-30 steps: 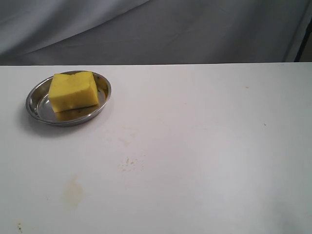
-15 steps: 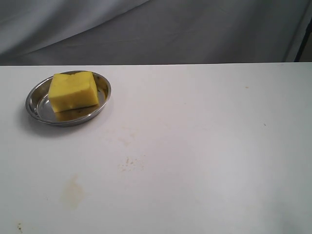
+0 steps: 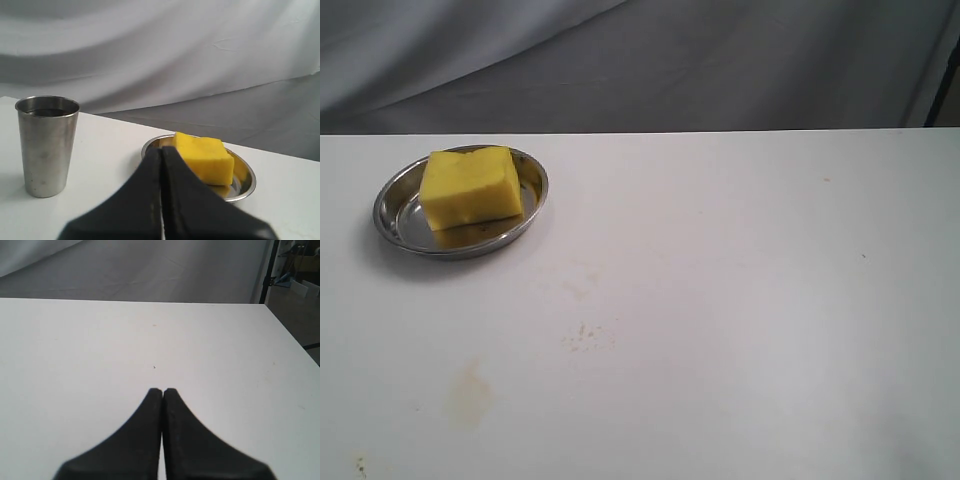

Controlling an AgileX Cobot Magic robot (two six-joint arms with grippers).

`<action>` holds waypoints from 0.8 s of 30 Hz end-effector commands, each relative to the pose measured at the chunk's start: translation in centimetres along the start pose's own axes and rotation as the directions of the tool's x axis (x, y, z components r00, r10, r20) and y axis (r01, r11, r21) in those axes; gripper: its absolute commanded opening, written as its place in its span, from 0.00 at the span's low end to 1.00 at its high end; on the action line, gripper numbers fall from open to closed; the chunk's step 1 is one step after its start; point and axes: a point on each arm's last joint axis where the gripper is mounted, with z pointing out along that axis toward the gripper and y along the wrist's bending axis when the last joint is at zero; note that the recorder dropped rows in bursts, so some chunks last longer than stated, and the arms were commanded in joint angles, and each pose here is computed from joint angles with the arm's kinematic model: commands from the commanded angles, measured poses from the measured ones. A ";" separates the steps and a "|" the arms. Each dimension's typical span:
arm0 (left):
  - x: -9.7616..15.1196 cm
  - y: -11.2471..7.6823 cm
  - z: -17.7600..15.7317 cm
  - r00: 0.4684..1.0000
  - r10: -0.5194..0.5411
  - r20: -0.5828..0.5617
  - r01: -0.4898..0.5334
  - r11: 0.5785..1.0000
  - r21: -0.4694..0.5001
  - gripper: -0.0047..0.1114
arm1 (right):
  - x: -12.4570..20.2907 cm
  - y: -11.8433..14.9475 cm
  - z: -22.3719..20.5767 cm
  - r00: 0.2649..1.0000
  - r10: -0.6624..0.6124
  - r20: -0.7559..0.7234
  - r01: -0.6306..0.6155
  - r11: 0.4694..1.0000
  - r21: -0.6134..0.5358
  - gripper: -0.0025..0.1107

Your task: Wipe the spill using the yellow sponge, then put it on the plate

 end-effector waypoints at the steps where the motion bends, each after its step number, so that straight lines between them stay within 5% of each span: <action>1: 0.1 0.1 0.0 0.999 0.048 -0.002 -0.048 0.999 -0.008 0.04 | 0.0 0.0 0.0 1.000 0.000 0.006 0.000 1.000 -0.003 0.02; 8: 0.3 0.1 0.0 0.997 0.073 -0.027 -0.073 0.997 -0.013 0.04 | 0.0 0.0 0.0 1.000 0.000 0.006 0.000 1.000 -0.003 0.02; 13: 1.4 -0.5 -0.1 0.960 0.248 -0.126 -0.238 0.967 0.094 0.04 | 0.0 0.0 0.0 1.000 0.000 0.006 0.000 1.000 -0.003 0.02; 24: 1.6 -0.6 -0.2 0.966 0.215 -0.144 -0.203 0.975 0.094 0.04 | 0.0 0.0 0.0 1.000 0.000 0.006 0.000 1.000 -0.003 0.02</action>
